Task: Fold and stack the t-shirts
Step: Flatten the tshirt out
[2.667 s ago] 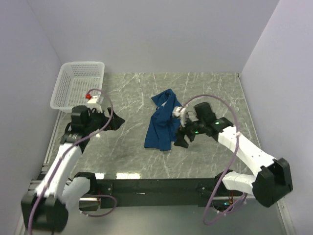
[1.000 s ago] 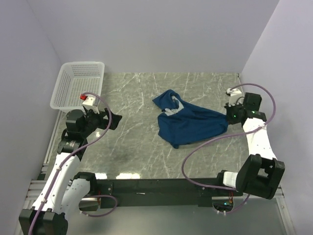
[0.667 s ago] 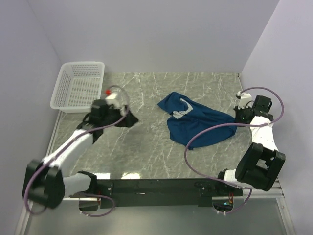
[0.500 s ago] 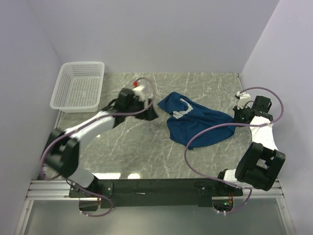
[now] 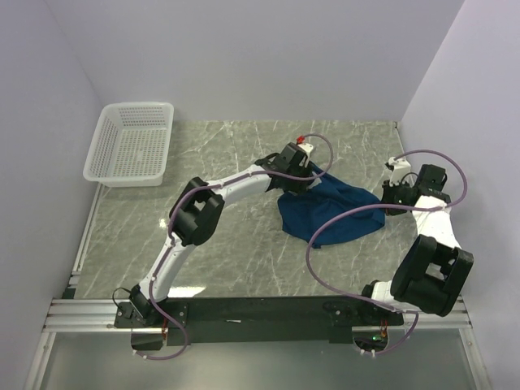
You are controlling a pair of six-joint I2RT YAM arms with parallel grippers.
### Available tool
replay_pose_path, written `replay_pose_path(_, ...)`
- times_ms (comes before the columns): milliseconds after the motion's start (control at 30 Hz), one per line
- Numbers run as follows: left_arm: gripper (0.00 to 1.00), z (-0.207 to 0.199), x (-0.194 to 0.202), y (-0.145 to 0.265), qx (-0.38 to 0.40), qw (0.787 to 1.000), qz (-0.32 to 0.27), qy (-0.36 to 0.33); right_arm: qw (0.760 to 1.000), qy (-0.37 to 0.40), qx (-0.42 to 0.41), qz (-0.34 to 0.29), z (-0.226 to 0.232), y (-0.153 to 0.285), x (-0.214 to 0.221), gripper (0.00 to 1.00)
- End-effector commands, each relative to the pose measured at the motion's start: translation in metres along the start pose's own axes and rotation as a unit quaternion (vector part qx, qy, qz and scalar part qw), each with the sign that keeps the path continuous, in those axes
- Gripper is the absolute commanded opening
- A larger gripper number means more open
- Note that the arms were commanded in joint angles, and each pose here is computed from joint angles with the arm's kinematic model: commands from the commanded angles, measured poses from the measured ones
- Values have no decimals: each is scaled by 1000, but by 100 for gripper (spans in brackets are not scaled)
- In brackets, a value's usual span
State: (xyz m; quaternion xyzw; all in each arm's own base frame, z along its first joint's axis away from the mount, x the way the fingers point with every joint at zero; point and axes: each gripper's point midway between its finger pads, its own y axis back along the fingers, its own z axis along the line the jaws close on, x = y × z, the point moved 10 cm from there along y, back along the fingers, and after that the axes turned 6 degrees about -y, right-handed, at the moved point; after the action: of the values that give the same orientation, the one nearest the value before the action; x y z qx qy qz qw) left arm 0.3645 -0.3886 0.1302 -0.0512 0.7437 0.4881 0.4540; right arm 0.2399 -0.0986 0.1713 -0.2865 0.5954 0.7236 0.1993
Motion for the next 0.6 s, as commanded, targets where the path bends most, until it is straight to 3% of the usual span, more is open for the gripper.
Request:
replay_pose_path(0,57,1,-32,11,-32,998,-46,4,1000,6,-17,-11,-1,-4,1,0)
replay_pose_path(367,56,1,-33,-1,-86,994,-63,9,999,-6,-42,-19,2,-5,-2,0)
replay_pose_path(567,56,-9,-36,2,-43,996,-77,-2,999,-7,-43,-23,3,-4,-3,0)
